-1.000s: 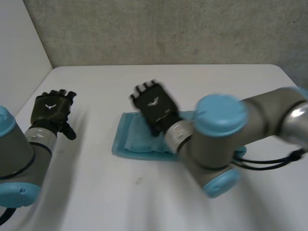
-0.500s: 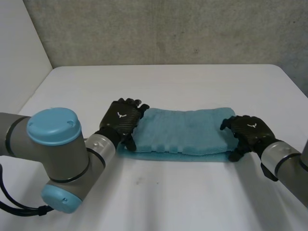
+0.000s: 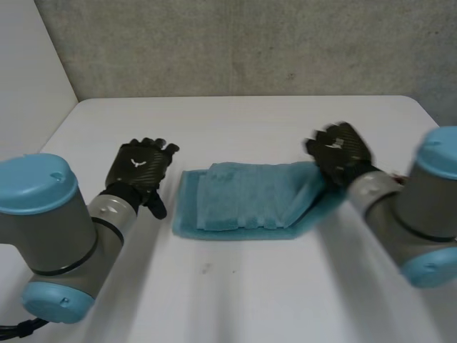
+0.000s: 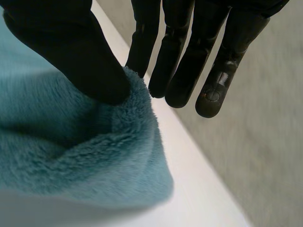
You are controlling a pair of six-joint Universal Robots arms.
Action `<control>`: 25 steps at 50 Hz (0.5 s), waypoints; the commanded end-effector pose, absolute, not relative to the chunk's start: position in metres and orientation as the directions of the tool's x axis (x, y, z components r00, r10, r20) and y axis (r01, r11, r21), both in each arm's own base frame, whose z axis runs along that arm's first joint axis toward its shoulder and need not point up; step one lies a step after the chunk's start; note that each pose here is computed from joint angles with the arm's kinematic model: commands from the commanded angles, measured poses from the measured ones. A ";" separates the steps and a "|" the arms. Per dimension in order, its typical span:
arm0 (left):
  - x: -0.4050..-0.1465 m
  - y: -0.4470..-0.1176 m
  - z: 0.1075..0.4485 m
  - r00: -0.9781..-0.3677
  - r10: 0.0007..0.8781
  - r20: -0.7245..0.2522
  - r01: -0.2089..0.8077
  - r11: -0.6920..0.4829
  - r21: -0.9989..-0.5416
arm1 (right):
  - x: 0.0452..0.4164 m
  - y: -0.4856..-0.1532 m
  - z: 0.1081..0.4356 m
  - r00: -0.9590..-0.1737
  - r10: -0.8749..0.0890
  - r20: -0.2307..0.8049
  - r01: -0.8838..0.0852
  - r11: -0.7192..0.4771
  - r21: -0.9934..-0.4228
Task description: Fold the laundry
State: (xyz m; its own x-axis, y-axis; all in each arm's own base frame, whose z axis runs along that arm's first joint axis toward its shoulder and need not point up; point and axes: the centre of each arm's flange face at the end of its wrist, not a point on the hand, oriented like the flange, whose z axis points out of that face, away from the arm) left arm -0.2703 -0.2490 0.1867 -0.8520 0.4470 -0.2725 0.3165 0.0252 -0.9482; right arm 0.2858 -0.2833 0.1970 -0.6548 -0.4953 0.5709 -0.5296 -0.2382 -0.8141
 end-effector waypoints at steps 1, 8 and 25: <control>-0.252 -0.257 0.201 -0.882 0.386 -0.272 0.301 0.016 -0.954 | 0.395 -0.213 0.202 -0.483 -0.644 0.593 -0.412 -0.431 -0.803; -0.243 -0.257 0.202 -0.891 0.366 -0.270 0.299 0.025 -0.954 | 0.450 -0.129 0.144 -0.220 -0.798 0.562 -0.350 -0.473 -0.808; -0.256 -0.274 0.223 -0.898 0.367 -0.242 0.241 -0.051 -0.969 | 0.407 -0.190 0.218 -0.605 -0.707 0.367 -0.265 -0.256 -0.930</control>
State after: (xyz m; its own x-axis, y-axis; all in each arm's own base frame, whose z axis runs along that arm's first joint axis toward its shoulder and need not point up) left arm -0.2439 -0.2628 0.2076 -0.8928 0.3623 -0.2676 0.2879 0.0022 -0.9577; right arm 0.4417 -0.1535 0.1670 -0.3905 -0.7586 0.5215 -0.3658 -0.3920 -0.8441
